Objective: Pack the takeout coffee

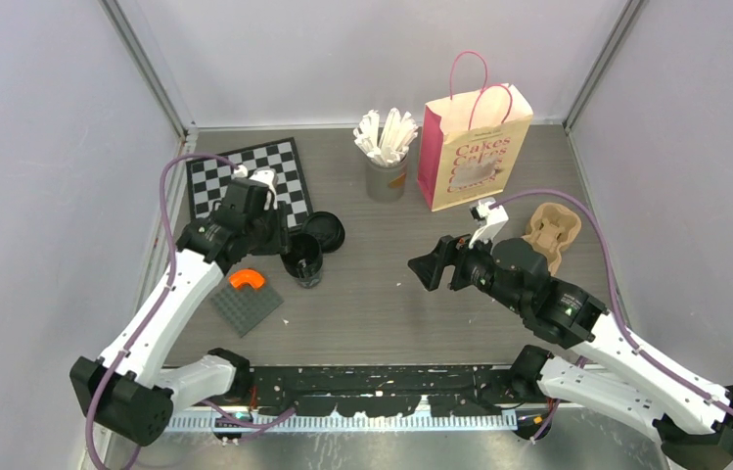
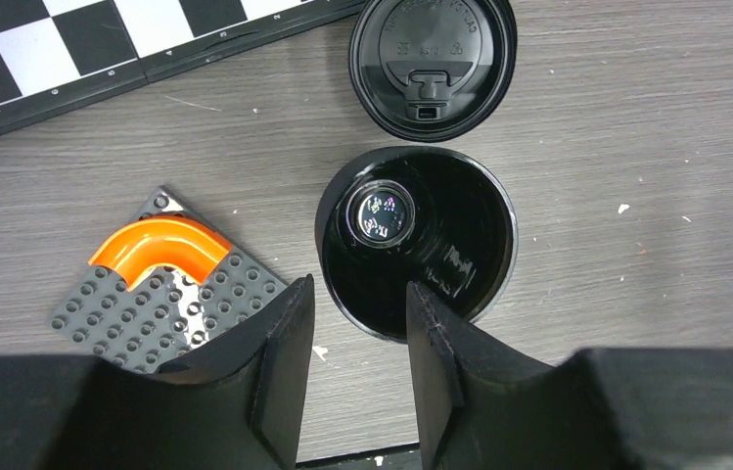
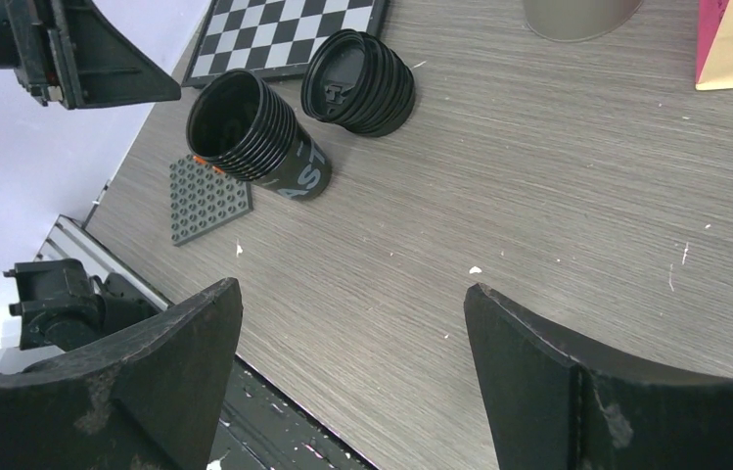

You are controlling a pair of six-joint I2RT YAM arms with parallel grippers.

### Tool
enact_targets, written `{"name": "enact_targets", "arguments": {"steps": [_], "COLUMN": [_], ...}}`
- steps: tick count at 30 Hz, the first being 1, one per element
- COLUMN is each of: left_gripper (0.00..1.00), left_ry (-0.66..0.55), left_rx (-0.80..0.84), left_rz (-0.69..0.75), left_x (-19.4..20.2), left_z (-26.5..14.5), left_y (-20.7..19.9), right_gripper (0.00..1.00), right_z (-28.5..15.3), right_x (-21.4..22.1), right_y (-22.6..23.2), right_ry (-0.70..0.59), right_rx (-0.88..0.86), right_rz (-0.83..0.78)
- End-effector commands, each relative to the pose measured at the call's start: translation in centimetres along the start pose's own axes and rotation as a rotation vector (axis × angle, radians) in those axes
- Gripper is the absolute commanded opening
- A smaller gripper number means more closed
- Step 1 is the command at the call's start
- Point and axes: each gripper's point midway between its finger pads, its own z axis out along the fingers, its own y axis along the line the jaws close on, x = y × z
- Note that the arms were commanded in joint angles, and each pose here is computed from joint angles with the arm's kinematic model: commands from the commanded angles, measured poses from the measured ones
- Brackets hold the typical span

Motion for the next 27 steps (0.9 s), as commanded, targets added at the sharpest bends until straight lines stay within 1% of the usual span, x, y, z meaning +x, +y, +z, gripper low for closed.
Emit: {"name": "enact_targets", "arguments": {"steps": [1, 4, 7, 12, 16, 24, 27], "left_gripper": [0.41, 0.39, 0.41, 0.42, 0.42, 0.42, 0.4], "left_ry": [-0.03, -0.006, 0.023, 0.047, 0.078, 0.046, 0.035], "left_rx": [-0.031, -0.059, -0.088, -0.068, -0.037, -0.049, -0.035], "left_rz": [0.022, 0.031, 0.038, 0.045, 0.044, 0.038, 0.041], "left_x": [-1.8, -1.6, -1.0, -0.5, -0.2, -0.9, -1.1], "left_z": [-0.1, 0.5, 0.8, 1.3, 1.6, 1.5, 1.8], "left_y": [0.3, 0.7, 1.3, 1.0, 0.4, 0.8, 0.6], "right_gripper": [0.88, 0.88, 0.87, 0.87, 0.87, 0.87, 0.87], "right_z": [-0.3, 0.0, 0.1, 0.2, 0.0, -0.5, -0.5], "right_x": [-1.3, -1.2, -1.0, -0.7, -0.9, -0.5, -0.2], "right_y": [0.8, 0.8, 1.1, 1.0, 0.7, 0.2, -0.1], "right_ry": [-0.04, -0.037, -0.023, -0.015, -0.035, -0.035, -0.025], "right_rx": [-0.034, -0.032, -0.045, -0.042, -0.033, -0.026, -0.018], "right_rz": [-0.016, -0.013, -0.012, -0.013, -0.003, -0.016, -0.023]}}
